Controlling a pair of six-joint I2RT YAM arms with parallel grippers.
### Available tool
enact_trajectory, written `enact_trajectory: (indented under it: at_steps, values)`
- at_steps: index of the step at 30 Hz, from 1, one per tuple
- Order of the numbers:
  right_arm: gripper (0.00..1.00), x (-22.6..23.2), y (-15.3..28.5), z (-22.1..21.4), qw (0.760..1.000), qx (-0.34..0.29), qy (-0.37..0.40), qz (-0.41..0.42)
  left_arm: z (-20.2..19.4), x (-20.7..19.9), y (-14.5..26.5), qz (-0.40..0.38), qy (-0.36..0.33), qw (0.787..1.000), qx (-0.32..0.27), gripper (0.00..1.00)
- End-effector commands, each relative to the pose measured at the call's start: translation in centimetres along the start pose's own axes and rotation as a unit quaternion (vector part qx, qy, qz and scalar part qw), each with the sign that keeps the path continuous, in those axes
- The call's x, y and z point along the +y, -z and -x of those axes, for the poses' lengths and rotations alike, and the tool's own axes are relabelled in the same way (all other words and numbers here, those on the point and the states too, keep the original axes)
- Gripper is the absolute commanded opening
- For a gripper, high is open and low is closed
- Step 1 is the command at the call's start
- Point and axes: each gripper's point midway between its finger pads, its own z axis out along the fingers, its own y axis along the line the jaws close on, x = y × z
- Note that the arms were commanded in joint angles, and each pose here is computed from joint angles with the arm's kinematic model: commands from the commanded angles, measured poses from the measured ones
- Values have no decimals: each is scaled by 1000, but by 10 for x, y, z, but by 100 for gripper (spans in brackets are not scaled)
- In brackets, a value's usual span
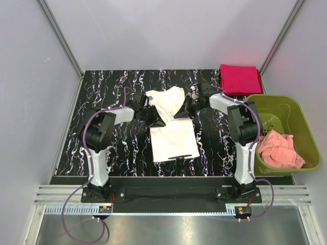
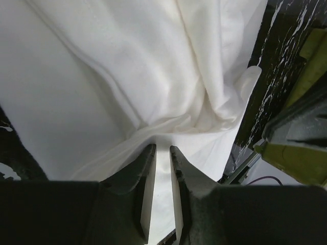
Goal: Fold and stack the t-shirts
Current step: Fold the tshirt
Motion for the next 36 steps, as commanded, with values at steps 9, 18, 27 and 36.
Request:
enact_trajectory:
  at_steps: [9,18,27,36]
  values:
    - [0,-15,-42,-9,999,34,-24,34,13,0,5,-16,8,1000,-20,23]
    - [0,-64,-40,5,999,9,-45,-6,9,37,9,45,-24,999,-18,22]
    - [0,-44,11,12,993,-35,42,-103,15,10,50,52,-103,992,-41,36]
    - [39,-34,71,-3,977,-58,57,-197,2,-1,119,127,-106,984,-69,63]
